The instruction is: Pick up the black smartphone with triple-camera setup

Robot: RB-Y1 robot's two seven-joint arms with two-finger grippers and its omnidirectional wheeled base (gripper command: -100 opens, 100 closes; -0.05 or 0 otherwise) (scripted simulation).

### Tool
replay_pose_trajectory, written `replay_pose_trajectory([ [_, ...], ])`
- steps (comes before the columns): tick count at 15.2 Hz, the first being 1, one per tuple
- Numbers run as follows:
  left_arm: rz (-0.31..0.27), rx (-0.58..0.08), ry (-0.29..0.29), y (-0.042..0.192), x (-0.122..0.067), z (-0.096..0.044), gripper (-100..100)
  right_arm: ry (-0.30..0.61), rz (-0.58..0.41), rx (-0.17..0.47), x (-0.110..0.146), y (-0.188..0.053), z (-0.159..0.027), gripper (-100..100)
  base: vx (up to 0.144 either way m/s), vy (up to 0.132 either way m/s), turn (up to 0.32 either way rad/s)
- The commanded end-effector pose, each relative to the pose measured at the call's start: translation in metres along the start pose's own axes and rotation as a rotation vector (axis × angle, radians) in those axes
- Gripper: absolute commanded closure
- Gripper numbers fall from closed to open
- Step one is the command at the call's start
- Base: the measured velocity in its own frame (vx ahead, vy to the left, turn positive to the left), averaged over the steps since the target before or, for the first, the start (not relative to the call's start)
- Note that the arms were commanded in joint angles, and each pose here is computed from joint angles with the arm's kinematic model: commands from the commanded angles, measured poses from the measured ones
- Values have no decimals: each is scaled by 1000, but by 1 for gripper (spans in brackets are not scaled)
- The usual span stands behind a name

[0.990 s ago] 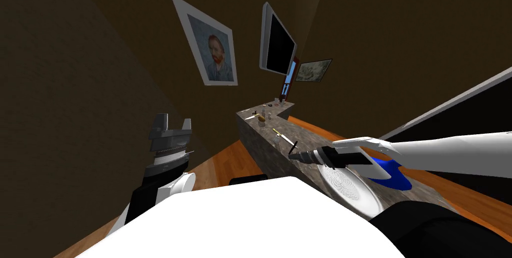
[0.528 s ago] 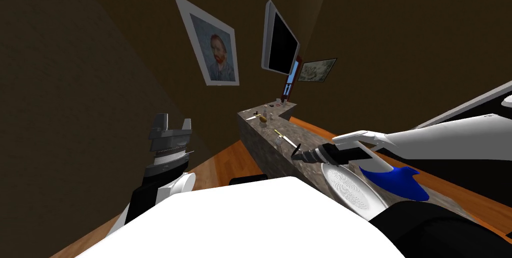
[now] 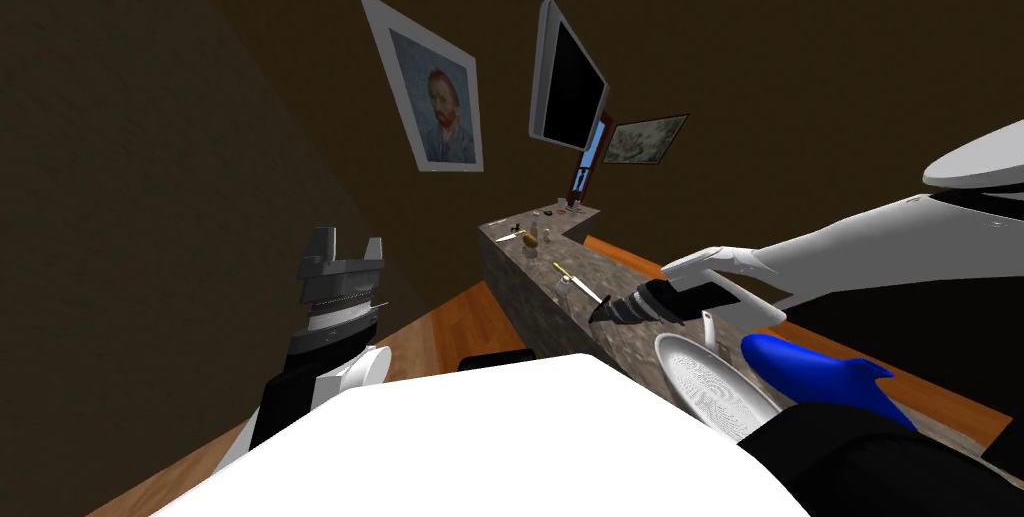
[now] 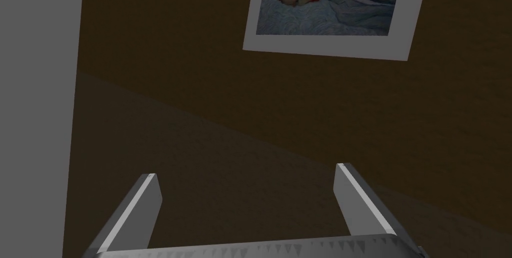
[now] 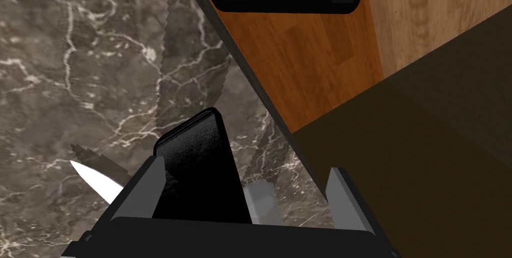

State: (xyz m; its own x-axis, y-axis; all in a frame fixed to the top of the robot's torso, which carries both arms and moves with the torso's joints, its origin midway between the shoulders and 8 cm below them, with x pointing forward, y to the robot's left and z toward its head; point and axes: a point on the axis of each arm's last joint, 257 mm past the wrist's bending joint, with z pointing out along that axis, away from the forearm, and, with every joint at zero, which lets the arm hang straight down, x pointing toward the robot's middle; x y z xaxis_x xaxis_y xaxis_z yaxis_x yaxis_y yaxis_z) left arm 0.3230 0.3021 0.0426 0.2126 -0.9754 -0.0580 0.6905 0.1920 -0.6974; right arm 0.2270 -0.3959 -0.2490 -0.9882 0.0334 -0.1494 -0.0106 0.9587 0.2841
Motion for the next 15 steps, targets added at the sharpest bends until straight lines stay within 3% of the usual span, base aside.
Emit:
replay_pose_trajectory([
  [1,0,0,0,0,0,0,0,17,-16,30,-1,-5,-5,-100,22,-1,43],
  [15,0,0,0,0,0,0,0,165,-110,253,2,-42,-39,-100,15,3,66],
])
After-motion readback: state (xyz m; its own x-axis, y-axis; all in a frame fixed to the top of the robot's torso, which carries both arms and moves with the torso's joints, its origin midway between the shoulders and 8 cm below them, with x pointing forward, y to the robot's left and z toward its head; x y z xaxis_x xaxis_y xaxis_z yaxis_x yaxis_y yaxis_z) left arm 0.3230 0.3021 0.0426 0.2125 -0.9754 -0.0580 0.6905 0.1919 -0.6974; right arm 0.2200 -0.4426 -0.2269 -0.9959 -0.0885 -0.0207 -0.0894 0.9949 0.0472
